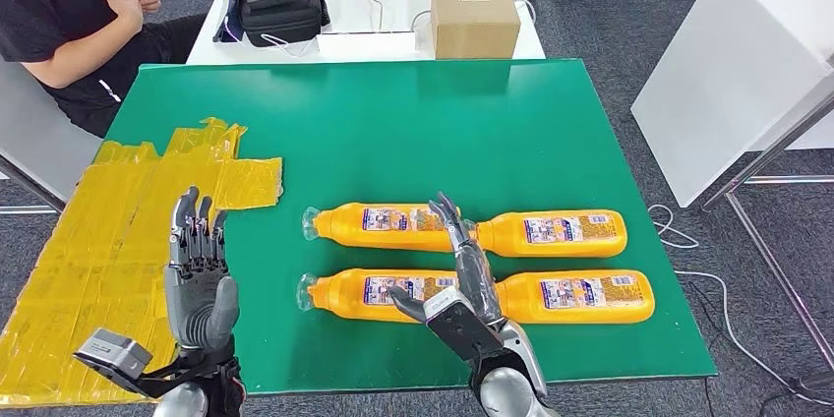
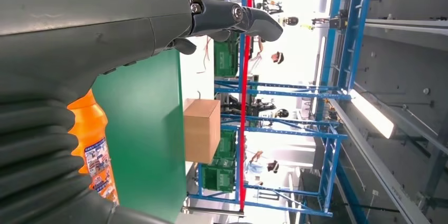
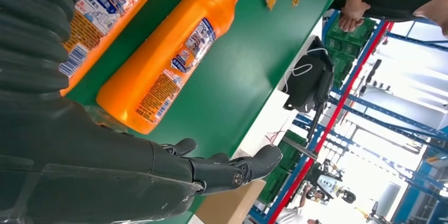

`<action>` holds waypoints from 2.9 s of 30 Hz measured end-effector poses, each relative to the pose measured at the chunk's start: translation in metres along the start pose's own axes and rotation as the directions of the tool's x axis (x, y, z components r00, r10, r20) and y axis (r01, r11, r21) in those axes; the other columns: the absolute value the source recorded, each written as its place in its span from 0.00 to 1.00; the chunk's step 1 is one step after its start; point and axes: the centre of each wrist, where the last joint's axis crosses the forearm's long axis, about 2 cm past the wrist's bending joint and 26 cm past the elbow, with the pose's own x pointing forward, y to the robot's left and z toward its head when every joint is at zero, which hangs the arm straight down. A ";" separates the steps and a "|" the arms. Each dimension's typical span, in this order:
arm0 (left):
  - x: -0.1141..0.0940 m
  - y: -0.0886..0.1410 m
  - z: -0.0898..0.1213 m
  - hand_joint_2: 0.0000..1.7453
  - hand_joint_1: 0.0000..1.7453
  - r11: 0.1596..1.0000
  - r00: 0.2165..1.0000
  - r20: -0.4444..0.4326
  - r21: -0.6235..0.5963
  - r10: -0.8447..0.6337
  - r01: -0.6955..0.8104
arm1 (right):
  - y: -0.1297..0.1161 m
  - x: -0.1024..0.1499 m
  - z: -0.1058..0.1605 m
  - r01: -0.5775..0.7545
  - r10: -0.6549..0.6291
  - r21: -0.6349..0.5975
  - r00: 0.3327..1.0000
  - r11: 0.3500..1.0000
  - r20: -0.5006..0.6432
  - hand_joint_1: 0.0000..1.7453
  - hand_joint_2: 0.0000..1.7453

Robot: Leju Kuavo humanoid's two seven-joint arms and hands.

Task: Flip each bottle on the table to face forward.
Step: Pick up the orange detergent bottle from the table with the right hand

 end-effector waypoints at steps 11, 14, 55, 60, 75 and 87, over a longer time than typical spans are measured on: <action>0.000 0.001 0.001 1.00 0.00 1.000 1.000 -0.001 0.006 -0.004 0.004 | 0.001 -0.002 0.004 0.008 -0.008 0.008 1.000 1.000 -0.005 0.00 1.00; 0.000 0.002 0.001 1.00 0.00 1.000 1.000 -0.002 0.008 -0.006 0.006 | 0.001 -0.002 0.004 0.009 -0.009 0.011 1.000 1.000 -0.005 0.00 1.00; -0.002 -0.002 -0.003 0.00 0.00 1.000 1.000 -0.021 -0.004 0.015 -0.015 | -0.005 0.000 0.002 -0.096 0.099 -0.039 0.993 0.995 0.059 0.00 0.00; -0.003 -0.001 0.000 0.00 0.00 1.000 1.000 -0.013 -0.005 0.012 -0.012 | -0.003 -0.001 0.008 -0.083 0.086 -0.043 0.994 0.996 0.066 0.00 0.50; -0.003 0.000 0.006 0.00 0.00 1.000 1.000 -0.027 -0.014 -0.001 0.000 | 0.004 0.003 0.012 -0.129 0.130 0.087 0.991 0.988 -0.008 0.00 1.00; -0.003 0.000 0.005 0.00 0.00 1.000 0.999 -0.045 -0.007 -0.006 0.006 | -0.002 0.003 0.002 -0.316 0.332 0.195 0.942 0.929 -0.055 0.00 1.00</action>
